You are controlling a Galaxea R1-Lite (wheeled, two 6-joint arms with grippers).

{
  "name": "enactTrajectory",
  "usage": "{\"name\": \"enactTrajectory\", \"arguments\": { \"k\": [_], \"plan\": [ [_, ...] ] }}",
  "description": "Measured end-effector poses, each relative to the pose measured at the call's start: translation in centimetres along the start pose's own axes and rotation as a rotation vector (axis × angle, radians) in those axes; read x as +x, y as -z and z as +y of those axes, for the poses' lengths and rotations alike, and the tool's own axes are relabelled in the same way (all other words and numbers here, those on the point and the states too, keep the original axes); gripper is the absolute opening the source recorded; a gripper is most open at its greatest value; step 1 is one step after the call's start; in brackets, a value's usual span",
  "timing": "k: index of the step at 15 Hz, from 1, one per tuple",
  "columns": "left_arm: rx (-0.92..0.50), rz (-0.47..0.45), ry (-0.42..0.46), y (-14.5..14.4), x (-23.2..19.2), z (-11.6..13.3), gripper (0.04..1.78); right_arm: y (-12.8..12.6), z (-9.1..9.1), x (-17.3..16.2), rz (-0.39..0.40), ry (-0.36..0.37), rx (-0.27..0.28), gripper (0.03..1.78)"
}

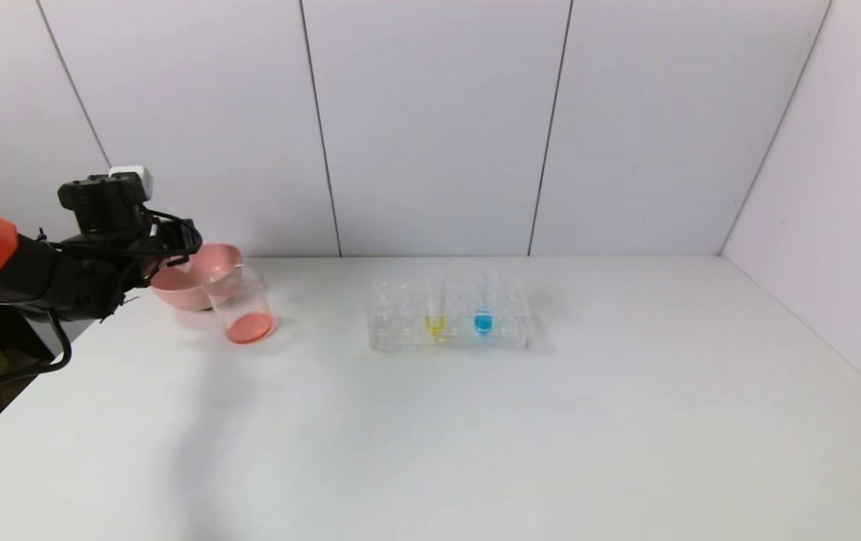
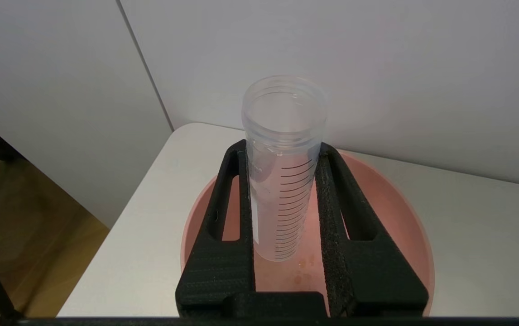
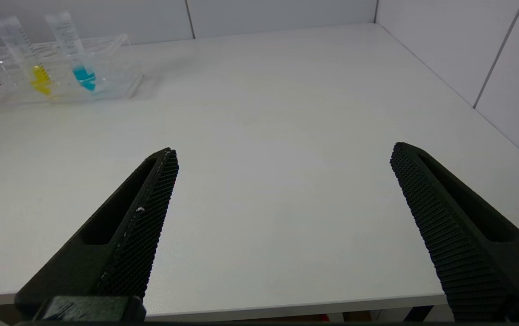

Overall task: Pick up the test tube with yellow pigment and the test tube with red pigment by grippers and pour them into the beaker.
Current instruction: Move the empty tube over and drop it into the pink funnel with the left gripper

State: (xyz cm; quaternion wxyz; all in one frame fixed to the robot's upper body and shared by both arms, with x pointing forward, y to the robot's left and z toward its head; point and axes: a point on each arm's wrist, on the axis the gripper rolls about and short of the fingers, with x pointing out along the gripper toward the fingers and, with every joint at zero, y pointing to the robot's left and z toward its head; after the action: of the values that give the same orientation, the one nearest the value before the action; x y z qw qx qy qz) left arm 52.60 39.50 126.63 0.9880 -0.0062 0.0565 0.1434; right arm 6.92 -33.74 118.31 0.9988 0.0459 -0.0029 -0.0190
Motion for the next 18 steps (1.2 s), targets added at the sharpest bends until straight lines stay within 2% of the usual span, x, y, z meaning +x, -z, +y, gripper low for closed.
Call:
{"name": "enactTrajectory", "arguments": {
  "k": [12,18],
  "plan": [
    [0.008,0.002,-0.002,0.20,0.27,-0.47,0.43,0.00,0.00,0.00,0.000,0.000,0.000,1.71],
    [0.010,-0.001,-0.048,0.12,0.62,-0.64,0.43,0.00,0.00,0.00,0.000,0.000,0.000,1.71]
  ]
}}
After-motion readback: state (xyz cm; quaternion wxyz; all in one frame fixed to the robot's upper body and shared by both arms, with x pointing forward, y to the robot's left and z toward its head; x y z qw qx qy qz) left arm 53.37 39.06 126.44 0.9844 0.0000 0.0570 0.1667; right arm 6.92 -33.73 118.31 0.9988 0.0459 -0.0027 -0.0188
